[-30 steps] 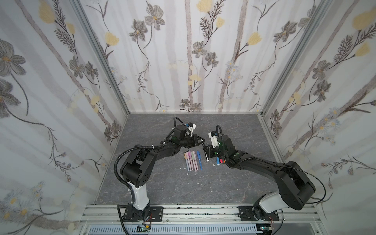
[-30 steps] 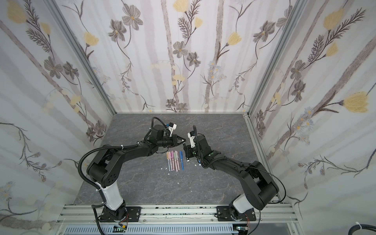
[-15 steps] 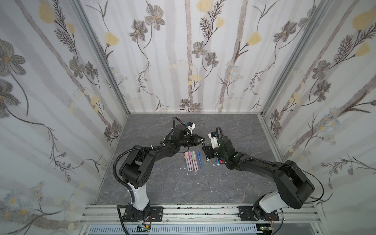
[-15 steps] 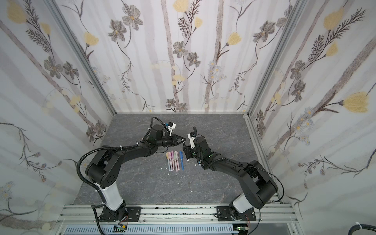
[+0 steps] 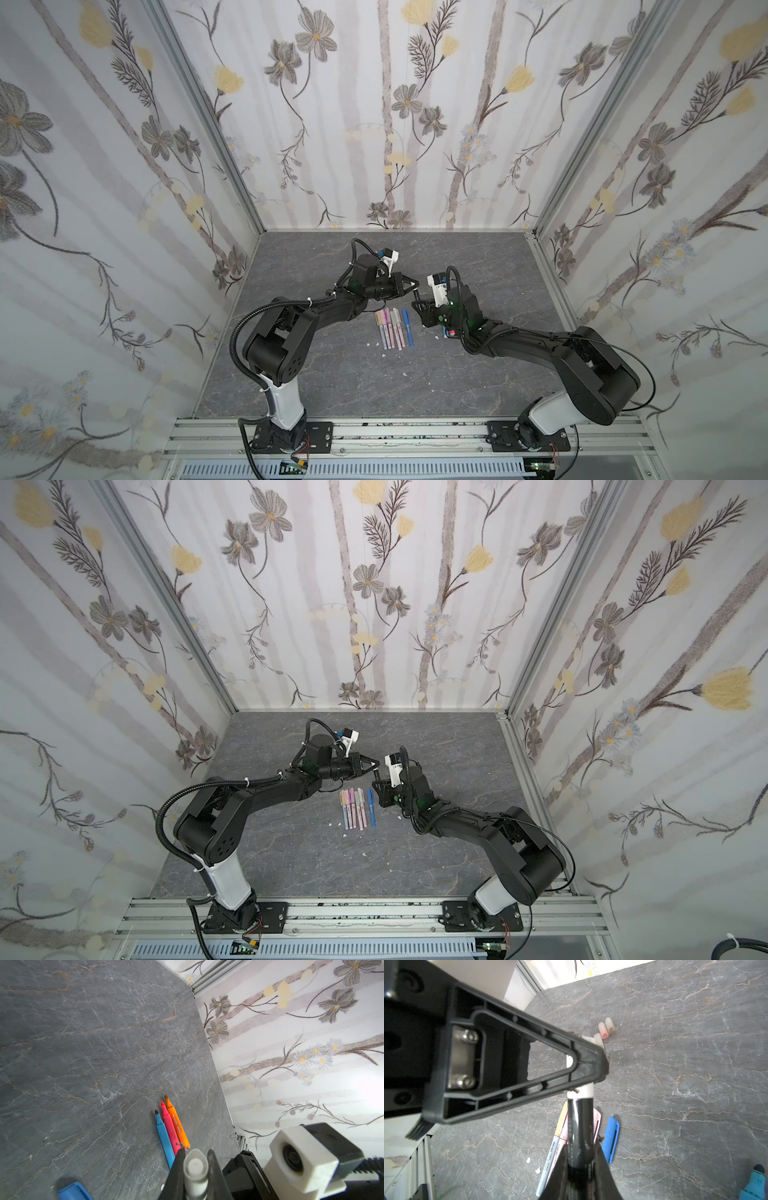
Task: Remove pen caps from pens
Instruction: Open the pen cap on the pen, then place the pen at the center of the table.
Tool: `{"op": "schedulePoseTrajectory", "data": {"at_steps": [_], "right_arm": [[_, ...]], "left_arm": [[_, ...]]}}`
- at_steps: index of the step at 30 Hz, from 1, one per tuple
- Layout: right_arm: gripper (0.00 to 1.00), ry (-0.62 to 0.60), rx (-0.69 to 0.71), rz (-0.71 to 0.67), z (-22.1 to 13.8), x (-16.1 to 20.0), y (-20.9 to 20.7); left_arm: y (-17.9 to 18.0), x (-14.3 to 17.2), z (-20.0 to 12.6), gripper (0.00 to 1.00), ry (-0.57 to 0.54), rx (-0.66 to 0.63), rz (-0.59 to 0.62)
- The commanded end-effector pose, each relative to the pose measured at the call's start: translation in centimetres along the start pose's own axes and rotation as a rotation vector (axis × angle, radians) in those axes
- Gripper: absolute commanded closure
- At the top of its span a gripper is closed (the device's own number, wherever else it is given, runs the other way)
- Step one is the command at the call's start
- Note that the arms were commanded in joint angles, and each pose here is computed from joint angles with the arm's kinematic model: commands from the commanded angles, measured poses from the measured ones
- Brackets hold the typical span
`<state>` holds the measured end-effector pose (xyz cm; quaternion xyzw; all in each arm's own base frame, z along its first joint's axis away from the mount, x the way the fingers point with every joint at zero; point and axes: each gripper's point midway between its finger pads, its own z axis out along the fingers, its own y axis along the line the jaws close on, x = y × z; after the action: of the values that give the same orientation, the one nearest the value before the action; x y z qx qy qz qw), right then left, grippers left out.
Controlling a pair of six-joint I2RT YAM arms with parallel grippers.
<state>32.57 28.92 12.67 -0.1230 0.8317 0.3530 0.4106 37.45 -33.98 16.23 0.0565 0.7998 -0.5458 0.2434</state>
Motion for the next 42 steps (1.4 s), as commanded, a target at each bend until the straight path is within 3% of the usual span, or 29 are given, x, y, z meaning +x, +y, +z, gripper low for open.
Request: {"op": "schedulePoseTrajectory", "data": {"at_steps": [1, 3, 9, 24, 34, 42], "right_arm": [[0.93, -0.069, -0.027, -0.001, -0.1, -1.6, 0.7], [1.00, -0.064, -0.023, 0.000, -0.1, -1.4, 0.6], [1.00, -0.013, -0.006, -0.002, -0.7, 0.6, 0.4], [1.00, 0.044, 0.041, 0.047, -3.0, 5.2, 0.3], [1.00, 0.161, 0.467, 0.015, -2.1, 5.4, -6.3], [1.00, 0.228, 0.635, 0.010, -0.6, 6.3, -9.1]], "left_arm": [[-0.5, -0.1, 0.0, 1.00, 0.000, 0.030, 0.007], [-0.2, -0.1, 0.1, 1.00, 0.001, 0.019, 0.015], [1.8, -2.0, 0.1, 1.00, -0.026, -0.074, 0.049], [2.6, -9.6, -1.6, 1.00, -0.146, -0.128, 0.083], [7.6, -8.9, -7.4, 1.00, -0.190, -0.275, 0.041], [10.8, -7.1, -11.5, 1.00, -0.210, -0.351, 0.009]]}}
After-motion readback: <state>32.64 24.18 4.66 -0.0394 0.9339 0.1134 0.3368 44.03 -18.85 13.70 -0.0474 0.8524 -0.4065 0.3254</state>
